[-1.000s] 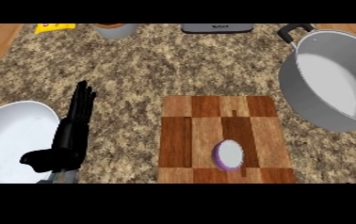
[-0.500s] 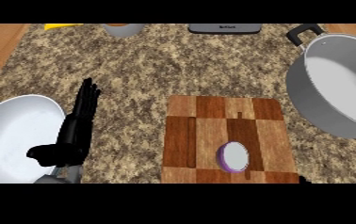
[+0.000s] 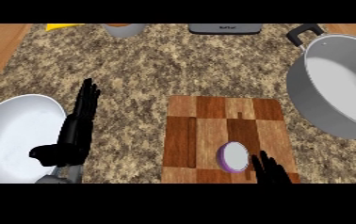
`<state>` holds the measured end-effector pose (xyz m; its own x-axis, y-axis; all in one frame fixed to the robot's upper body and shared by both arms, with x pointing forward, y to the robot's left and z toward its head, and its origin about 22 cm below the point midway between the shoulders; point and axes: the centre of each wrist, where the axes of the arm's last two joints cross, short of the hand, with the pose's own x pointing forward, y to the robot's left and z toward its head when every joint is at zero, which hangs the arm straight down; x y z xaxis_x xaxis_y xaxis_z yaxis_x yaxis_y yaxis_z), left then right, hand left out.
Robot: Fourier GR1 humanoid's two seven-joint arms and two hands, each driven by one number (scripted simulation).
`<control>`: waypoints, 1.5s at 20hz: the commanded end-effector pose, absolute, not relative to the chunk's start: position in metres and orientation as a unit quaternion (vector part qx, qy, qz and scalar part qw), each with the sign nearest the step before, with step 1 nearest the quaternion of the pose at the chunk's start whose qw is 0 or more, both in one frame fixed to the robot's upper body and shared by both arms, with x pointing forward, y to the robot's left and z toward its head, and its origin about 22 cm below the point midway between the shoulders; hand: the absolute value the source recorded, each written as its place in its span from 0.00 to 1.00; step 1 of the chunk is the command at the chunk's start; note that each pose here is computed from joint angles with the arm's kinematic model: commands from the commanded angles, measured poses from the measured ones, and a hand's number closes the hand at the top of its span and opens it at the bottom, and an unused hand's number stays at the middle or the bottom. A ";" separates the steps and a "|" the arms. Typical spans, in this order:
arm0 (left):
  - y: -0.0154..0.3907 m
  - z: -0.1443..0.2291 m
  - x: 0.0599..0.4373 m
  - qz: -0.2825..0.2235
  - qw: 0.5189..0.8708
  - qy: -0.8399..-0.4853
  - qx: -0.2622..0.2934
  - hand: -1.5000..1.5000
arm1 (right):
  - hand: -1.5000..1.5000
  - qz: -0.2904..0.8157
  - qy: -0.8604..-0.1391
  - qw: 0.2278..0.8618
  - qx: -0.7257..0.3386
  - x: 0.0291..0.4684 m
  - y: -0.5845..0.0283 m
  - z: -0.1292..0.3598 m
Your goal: Pick the can from the cutting board and place it in the pot
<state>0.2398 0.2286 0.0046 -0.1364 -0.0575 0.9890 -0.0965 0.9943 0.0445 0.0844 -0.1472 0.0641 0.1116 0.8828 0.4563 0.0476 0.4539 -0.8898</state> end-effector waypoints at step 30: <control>0.221 0.005 0.231 0.015 0.660 -0.749 0.052 0.50 | 1.00 0.333 -0.605 0.554 -0.464 0.147 -0.136 0.018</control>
